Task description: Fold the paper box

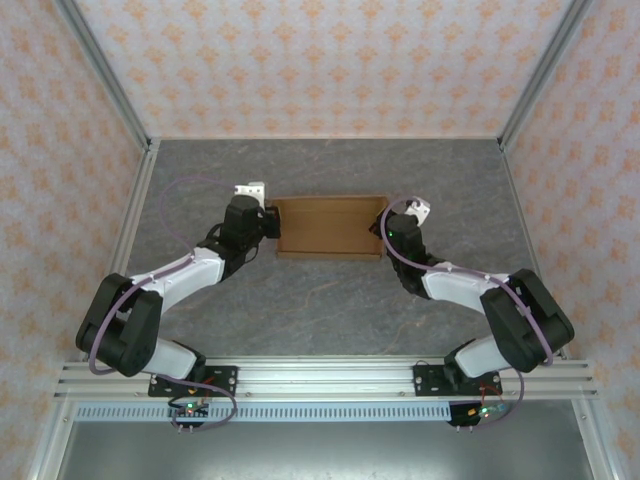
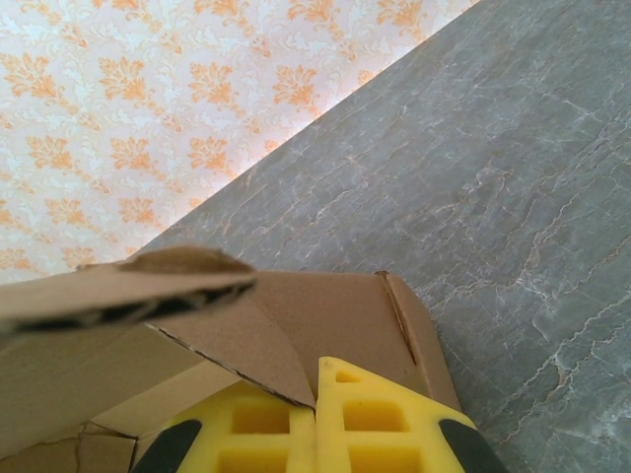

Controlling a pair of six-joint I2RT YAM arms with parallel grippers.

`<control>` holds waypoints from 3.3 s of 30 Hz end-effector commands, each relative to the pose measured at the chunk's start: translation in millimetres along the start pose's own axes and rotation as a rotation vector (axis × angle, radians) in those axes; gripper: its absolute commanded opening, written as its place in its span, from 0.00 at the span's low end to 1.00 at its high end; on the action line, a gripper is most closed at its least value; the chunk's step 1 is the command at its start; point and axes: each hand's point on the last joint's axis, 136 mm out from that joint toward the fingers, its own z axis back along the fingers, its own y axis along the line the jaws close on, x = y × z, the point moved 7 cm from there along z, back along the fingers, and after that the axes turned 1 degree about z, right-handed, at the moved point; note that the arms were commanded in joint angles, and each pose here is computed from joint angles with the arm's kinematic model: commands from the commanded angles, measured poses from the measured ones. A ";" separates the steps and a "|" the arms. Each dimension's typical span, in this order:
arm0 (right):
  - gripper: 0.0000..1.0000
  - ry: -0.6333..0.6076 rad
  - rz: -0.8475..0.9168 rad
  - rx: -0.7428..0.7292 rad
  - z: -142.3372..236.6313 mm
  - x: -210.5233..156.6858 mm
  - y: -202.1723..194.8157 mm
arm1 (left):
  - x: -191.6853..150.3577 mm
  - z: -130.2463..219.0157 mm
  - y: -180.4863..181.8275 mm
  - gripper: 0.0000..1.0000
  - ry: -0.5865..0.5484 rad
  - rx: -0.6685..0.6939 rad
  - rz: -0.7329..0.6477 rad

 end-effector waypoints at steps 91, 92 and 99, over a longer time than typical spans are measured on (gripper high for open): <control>0.55 0.844 1.111 0.665 16.5 21.0 149.2 | -26.8 8.8 37.5 0.00 -0.022 0.210 -0.044; 0.54 0.853 1.120 0.655 15.8 18.2 147.3 | -26.8 8.6 37.4 0.00 -0.021 0.210 -0.041; 0.46 0.845 1.129 0.636 15.2 10.6 139.4 | -27.9 12.2 38.5 0.08 -0.021 0.214 -0.020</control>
